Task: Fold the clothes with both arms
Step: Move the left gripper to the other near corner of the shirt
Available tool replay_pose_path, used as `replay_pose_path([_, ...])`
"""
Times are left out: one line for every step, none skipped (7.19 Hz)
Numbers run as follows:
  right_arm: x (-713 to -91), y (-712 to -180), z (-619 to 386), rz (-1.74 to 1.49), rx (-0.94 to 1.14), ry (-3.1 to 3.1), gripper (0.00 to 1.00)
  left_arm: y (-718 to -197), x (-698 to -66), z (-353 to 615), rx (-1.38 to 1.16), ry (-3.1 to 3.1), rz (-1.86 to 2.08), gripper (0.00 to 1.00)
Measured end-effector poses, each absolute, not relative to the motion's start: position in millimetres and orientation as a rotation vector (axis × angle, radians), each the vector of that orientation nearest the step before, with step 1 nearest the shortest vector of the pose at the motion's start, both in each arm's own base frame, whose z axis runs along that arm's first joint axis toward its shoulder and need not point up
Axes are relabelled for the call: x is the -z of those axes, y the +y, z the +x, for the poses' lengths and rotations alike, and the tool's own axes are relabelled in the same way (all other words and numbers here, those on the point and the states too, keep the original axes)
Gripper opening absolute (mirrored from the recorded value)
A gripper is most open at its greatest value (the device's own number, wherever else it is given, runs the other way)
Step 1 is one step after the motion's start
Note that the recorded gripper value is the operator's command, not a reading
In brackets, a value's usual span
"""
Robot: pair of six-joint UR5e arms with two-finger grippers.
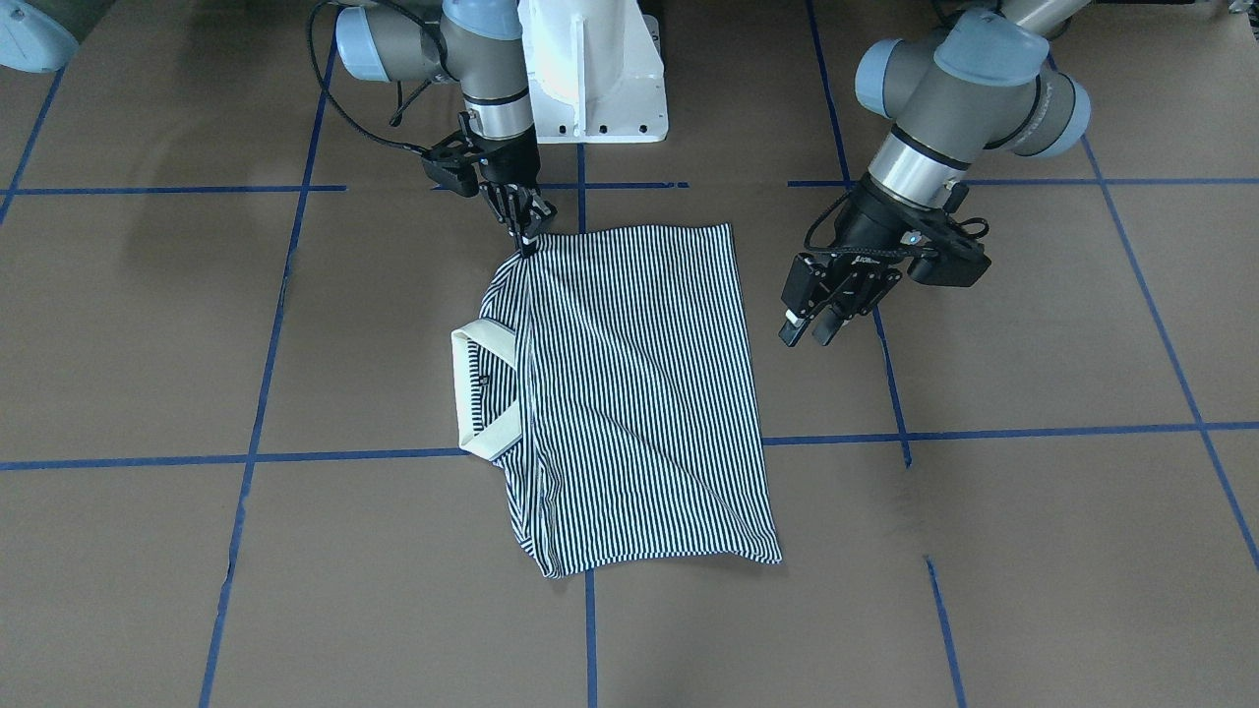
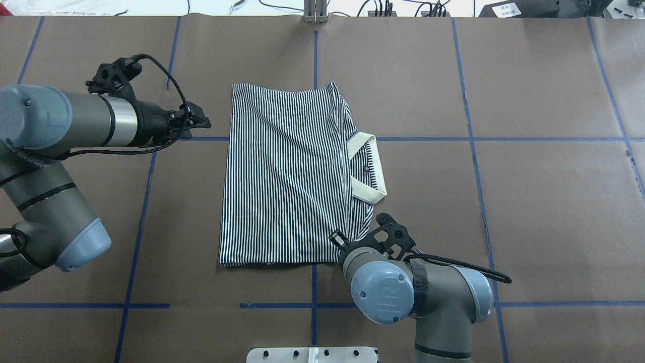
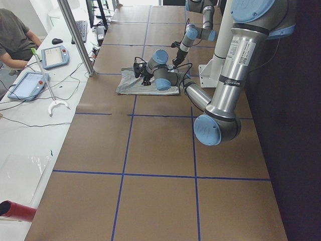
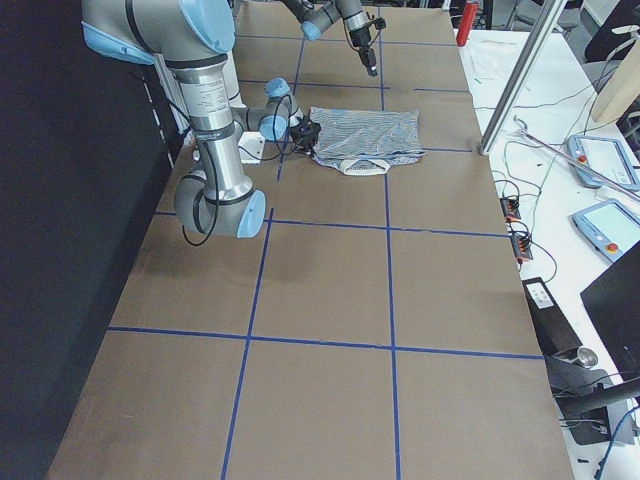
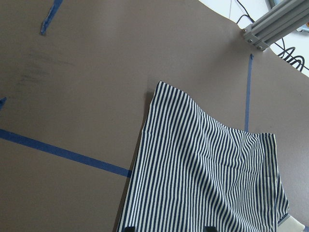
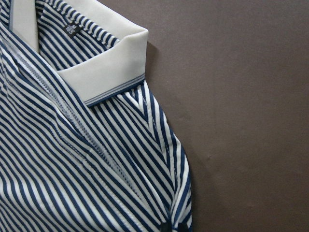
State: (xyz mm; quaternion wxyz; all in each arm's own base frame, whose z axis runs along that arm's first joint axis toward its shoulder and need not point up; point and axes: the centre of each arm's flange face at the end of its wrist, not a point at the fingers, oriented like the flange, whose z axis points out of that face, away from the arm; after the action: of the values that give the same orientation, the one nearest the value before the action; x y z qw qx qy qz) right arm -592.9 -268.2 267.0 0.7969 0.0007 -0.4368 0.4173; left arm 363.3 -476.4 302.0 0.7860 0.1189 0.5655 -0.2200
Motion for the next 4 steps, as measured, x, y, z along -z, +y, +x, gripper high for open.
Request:
replay_pose_path([-262.4,-268.1,-589.0,-0.002,-0.896,-0.949,0.0,-470.6,-299.0,360.1,0.491,1.232,0.243,0.57])
replay_pose_path([-258.9,-268.0,-584.0,-0.004,-0.897,-0.959,0.0,-451.3,-296.2,361.4,0.52,1.253,0.203,0.57])
replay_pose_path([-257.9,-267.5,-579.7,-0.005,-0.897,-0.965,0.0,-411.9,-296.1,376.7,0.559,1.269,0.144,0.57])
replay_pose_path([-257.6,-267.2,-577.0,-0.006,-0.897,-0.968,0.0,-367.0,-299.7,400.8,0.604,1.266,0.101,0.57])
